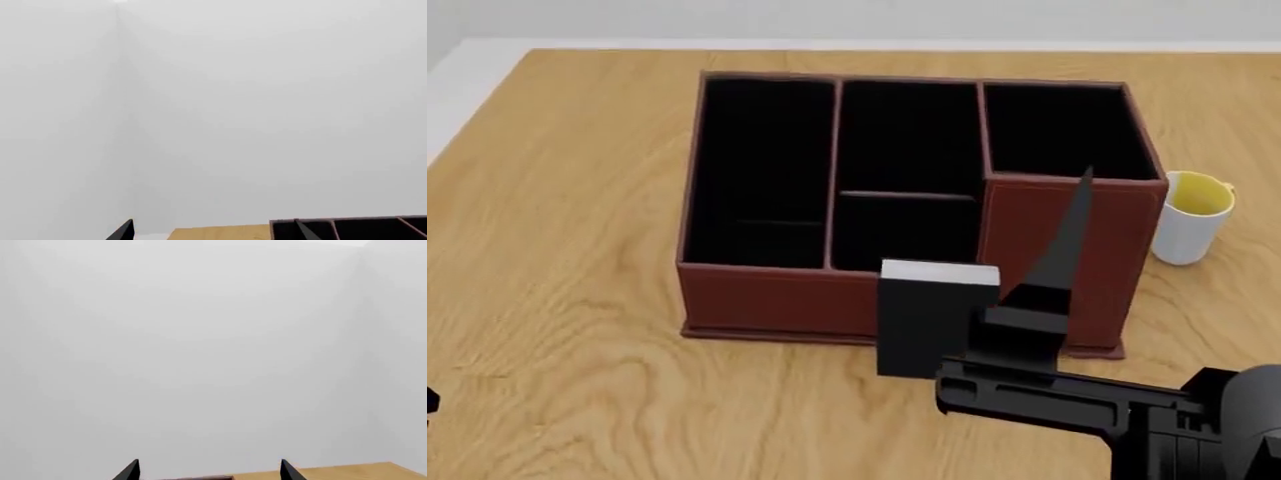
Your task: Pick up the book and place it in the front compartment of the caddy.
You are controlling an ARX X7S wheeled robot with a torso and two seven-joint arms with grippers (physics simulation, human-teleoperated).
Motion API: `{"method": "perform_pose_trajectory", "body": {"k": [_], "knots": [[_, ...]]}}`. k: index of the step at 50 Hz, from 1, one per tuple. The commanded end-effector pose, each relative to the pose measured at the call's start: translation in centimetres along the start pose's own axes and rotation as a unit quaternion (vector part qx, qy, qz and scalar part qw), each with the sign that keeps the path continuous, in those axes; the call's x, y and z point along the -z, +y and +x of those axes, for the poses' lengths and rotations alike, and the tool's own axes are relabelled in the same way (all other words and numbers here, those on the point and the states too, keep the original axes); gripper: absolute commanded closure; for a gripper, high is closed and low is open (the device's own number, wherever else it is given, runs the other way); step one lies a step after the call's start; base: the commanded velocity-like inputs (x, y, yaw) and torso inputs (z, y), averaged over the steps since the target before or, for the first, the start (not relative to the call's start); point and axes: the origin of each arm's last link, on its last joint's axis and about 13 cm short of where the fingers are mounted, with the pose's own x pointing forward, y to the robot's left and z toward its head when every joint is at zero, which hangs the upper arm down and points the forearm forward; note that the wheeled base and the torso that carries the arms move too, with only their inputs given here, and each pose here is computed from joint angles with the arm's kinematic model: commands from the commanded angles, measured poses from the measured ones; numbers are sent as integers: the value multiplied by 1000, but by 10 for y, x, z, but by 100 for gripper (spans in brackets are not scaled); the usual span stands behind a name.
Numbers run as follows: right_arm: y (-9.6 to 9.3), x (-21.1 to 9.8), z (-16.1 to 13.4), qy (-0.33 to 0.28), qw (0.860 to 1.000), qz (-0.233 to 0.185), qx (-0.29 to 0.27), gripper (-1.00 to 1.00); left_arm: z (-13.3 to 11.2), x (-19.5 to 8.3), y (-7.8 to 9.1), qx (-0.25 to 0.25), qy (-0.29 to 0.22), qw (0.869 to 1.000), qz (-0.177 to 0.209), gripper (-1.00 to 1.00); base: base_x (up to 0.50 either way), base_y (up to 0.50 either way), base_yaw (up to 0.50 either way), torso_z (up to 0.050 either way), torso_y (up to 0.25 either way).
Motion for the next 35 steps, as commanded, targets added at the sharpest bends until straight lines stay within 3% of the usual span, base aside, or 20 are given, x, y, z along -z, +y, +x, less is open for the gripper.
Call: {"method": "perform_pose_trajectory", "body": {"k": [1,35], "knots": [[1,-1,1,0,1000,2,0,-100,-2,-2,0,1,-1,1000,0,-100,281,102,0,0,0],[-1,-1,0,-2,1000,11,6,-100,-4,-4,0,2,-1,1000,0,-100,296,26,0,0,1]]}}
